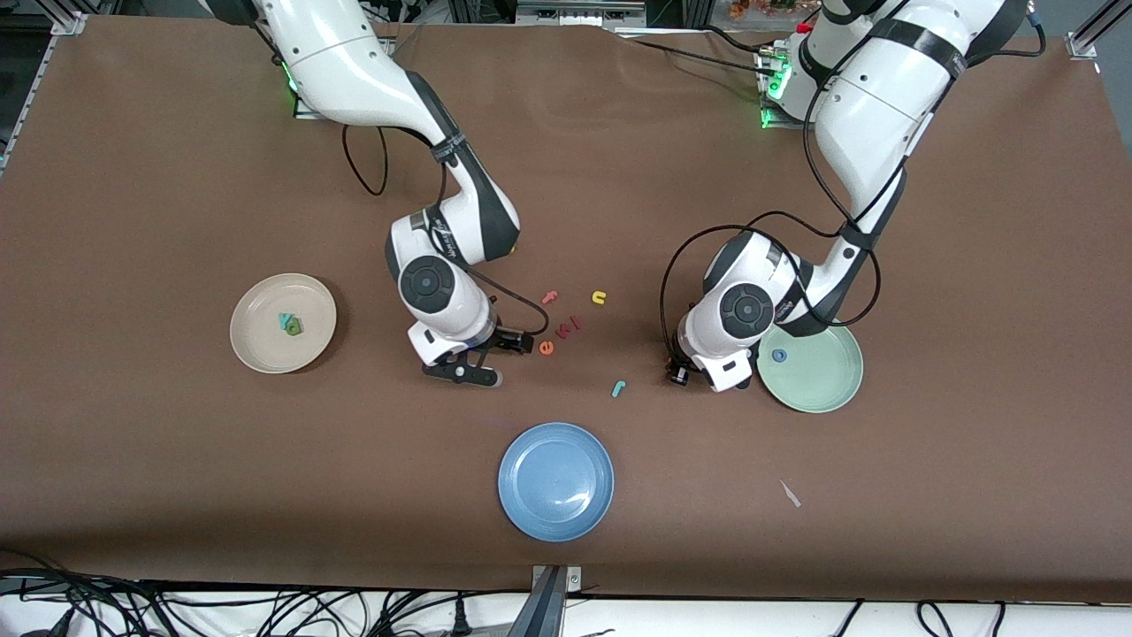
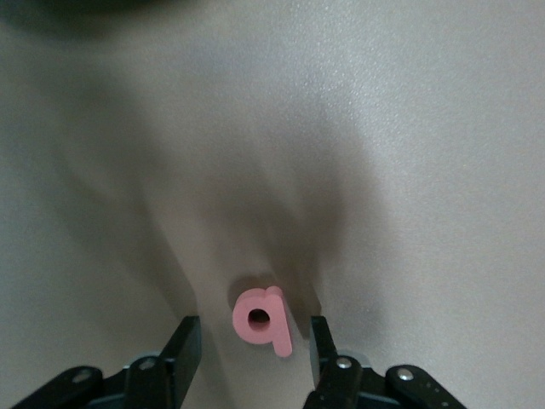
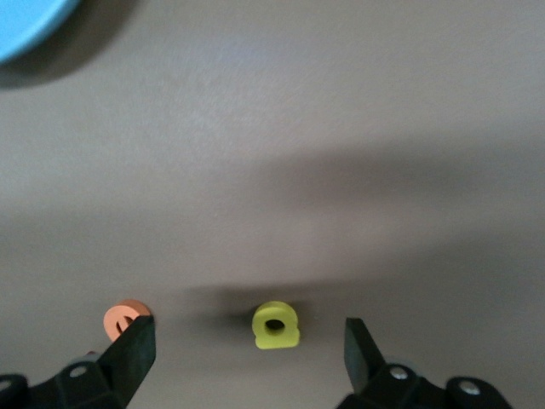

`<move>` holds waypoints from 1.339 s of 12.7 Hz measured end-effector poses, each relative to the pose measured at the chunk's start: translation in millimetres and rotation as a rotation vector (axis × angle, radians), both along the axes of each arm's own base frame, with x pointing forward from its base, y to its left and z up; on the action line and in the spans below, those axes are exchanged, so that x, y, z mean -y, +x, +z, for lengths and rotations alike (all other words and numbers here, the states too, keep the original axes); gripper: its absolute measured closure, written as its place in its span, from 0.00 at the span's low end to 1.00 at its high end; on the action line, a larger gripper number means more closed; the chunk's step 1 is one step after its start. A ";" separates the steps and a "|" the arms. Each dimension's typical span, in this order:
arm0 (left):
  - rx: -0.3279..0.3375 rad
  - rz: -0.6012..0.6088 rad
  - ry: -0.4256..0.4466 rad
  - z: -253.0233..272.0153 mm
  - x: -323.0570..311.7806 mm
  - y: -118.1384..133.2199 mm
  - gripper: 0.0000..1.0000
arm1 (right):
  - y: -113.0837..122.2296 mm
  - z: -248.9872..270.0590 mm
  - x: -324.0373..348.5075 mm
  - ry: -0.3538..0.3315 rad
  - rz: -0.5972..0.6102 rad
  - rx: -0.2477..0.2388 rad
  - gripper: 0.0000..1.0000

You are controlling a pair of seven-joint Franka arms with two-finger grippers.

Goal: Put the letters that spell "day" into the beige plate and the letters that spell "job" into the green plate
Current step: 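Grasp the yellow letter with the right gripper while the left gripper grasps pink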

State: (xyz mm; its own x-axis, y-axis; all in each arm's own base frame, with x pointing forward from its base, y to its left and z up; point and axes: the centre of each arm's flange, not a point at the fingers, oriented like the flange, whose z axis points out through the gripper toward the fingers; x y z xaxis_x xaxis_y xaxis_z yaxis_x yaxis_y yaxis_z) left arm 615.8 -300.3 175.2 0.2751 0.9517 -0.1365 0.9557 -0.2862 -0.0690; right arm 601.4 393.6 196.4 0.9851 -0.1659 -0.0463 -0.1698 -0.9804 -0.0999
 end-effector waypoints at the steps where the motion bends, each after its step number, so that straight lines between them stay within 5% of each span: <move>1: 0.000 0.001 0.000 0.0 -0.1 0.0 0.53 | -3.6 -7.5 -4.7 -0.005 0.009 0.000 0.05; 5: -0.001 0.005 0.000 -1.6 -1.4 0.5 0.63 | -3.2 -10.3 -5.1 -0.009 0.012 0.001 0.15; 6: 0.002 0.005 -0.001 -1.1 -1.2 1.0 0.73 | -2.4 -10.3 -3.8 -0.011 0.011 0.002 0.16; 11: 0.010 0.008 0.000 3.6 -3.4 4.8 0.75 | 0.1 -15.5 5.0 -0.036 0.015 -0.009 0.29; 17: -0.007 -0.154 0.201 51.1 -23.5 5.8 0.75 | -1.4 -18.6 5.8 -0.044 0.017 -0.022 0.46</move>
State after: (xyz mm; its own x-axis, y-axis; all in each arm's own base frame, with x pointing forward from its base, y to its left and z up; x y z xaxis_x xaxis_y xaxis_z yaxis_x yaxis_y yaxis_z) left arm 621.6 -276.8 226.2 0.4189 0.9067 0.0490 0.9011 -0.4084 -0.1459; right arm 600.0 387.7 177.8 0.9865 -0.1516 -0.0613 -0.1549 -0.9865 -0.0533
